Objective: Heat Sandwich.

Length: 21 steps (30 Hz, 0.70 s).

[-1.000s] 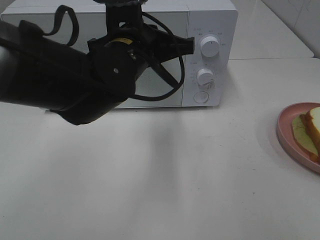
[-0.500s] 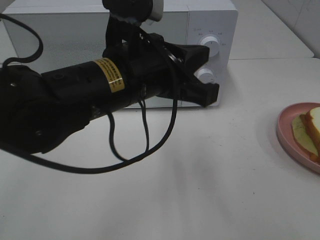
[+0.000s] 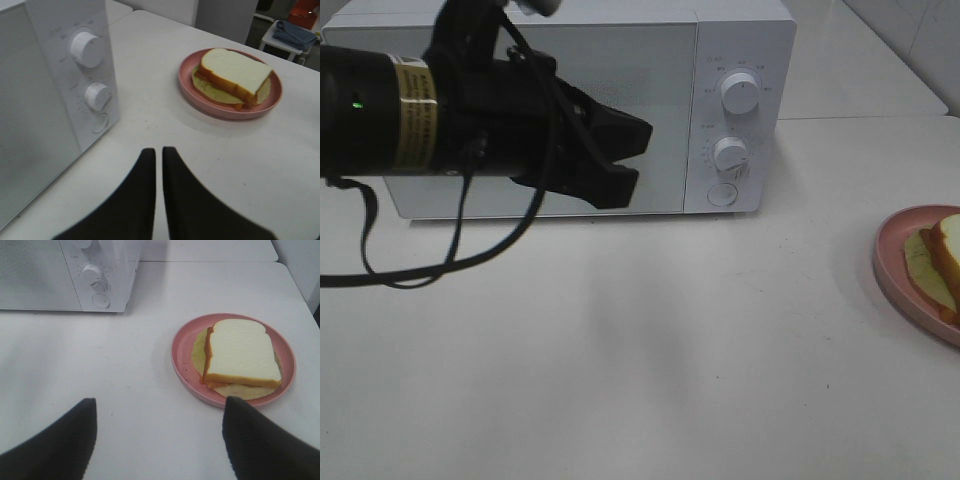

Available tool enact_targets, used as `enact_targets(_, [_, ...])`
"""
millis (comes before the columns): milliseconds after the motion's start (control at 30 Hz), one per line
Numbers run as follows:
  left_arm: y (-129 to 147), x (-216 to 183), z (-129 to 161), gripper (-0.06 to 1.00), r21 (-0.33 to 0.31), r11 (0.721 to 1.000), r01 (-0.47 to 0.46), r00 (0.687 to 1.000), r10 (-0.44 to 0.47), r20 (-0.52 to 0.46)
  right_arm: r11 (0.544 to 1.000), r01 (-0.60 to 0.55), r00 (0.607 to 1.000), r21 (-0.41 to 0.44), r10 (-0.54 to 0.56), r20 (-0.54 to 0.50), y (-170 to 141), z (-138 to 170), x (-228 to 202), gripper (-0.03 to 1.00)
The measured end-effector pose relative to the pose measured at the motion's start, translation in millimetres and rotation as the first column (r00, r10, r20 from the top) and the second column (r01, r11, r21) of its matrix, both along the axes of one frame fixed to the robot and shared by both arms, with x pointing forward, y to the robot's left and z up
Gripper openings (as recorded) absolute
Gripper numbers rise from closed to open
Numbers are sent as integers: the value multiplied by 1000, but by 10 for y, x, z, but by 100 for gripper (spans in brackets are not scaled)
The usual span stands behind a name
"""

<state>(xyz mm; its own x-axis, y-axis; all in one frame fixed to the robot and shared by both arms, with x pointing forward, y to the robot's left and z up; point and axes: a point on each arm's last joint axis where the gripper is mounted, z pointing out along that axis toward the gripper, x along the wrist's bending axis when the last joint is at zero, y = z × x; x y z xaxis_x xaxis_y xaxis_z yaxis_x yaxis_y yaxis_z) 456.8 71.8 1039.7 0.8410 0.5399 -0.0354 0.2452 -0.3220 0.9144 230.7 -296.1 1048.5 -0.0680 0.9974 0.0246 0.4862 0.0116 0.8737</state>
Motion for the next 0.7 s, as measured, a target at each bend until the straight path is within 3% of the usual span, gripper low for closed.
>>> enact_targets(67, [75, -23, 102, 25, -9, 1000, -25, 1000, 25, 2, 1000, 0, 1000, 0, 0, 0, 0, 0, 0, 70])
enact_targets(100, [145, -34, 177, 42, -19, 998, -52, 999, 52, -4, 1000, 0, 1000, 0, 0, 0, 0, 0, 0, 70])
enact_targets(133, [145, -34, 177, 42, -19, 998, -52, 999, 52, -4, 1000, 0, 1000, 0, 0, 0, 0, 0, 0, 70])
enact_targets(233, [302, -16, 302, 72, -66, 990, -127, 991, 124, -48, 1000, 0, 1000, 0, 0, 0, 0, 0, 0, 70])
enact_targets(467, [578, 70, 411, 78, -88, 970, -229, 972, 222, -81, 1000, 0, 1000, 0, 0, 0, 0, 0, 0, 70])
enact_targets(567, [832, 191, 446, 77, -139, 936, -323, 940, 300, -164, 1000, 0, 1000, 0, 0, 0, 0, 0, 0, 70])
enact_targets(633, [888, 219, 448, 77, -144, 929, -341, 933, 315, -175, 1000, 0, 1000, 0, 0, 0, 0, 0, 0, 70])
enact_targets(700, [1101, 325, 447, 77, -147, 900, -410, 906, 382, -184, 1000, 0, 1000, 0, 0, 0, 0, 0, 0, 70])
